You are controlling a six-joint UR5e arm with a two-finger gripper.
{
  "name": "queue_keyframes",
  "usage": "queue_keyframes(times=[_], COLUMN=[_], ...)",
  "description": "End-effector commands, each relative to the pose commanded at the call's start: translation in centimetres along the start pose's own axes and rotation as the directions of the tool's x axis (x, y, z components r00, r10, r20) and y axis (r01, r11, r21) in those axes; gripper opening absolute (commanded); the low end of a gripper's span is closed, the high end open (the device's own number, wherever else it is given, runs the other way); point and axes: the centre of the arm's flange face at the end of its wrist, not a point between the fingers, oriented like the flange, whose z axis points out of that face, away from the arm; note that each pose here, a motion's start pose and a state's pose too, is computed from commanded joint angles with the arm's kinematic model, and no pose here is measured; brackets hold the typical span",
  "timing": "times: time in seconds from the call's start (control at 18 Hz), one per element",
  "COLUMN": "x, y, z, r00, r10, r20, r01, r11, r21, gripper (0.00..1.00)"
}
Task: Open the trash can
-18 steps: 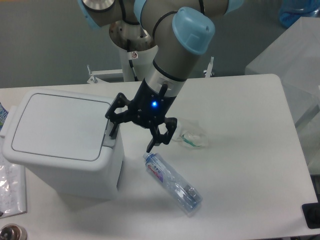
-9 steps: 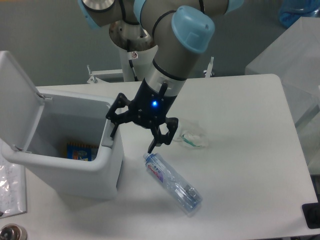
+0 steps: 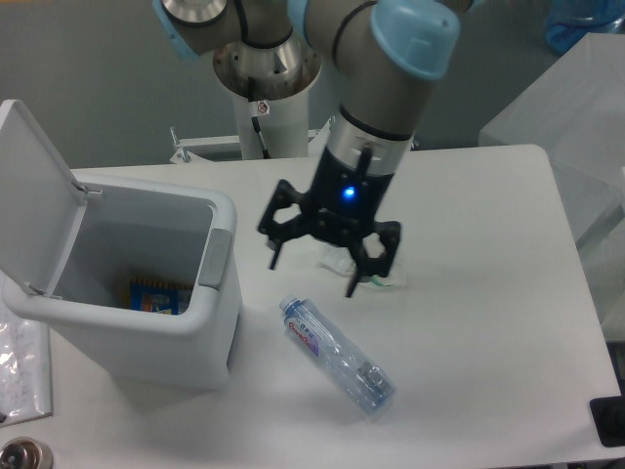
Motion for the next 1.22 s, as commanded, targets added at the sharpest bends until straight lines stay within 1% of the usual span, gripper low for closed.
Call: queue_keyframes(times=[0.17, 0.28, 0.33, 0.5, 0.56, 0.61, 0.72, 0.83, 0.94, 1.11, 1.22], x=[-6.3, -9.4, -10.0, -12.7, -13.7, -14.3, -15.5, -16.0, -16.5, -16.4, -16.2], y=[3.1, 5.0, 5.1, 6.2, 6.5, 6.8, 7.9, 8.2, 8.1, 7.7, 7.8], z=[4.1, 3.5, 3.2, 5.9, 6.5, 6.8, 8.0, 8.4, 8.5, 8.0, 8.2], r00=[1.000, 1.000, 1.000, 0.997, 0.993, 0.987, 0.969, 0.951, 0.941, 0.939, 0.939], r10=[-0.018, -0.024, -0.006, 0.080, 0.117, 0.159, 0.247, 0.309, 0.338, 0.345, 0.344], r20=[-0.017, 0.011, 0.017, -0.008, 0.006, 0.025, 0.023, 0.007, -0.001, 0.010, 0.006], r01=[0.017, 0.025, 0.008, -0.081, -0.115, -0.152, -0.230, -0.292, -0.321, -0.325, -0.326], r11=[0.998, 0.997, 0.997, 0.991, 0.983, 0.969, 0.931, 0.905, 0.895, 0.895, 0.894], r21=[-0.056, -0.074, -0.071, -0.102, -0.141, -0.194, -0.283, -0.310, -0.310, -0.306, -0.309], gripper=[1.00, 1.00, 1.00, 1.00, 1.00, 1.00, 1.00, 1.00, 1.00, 1.00, 1.00])
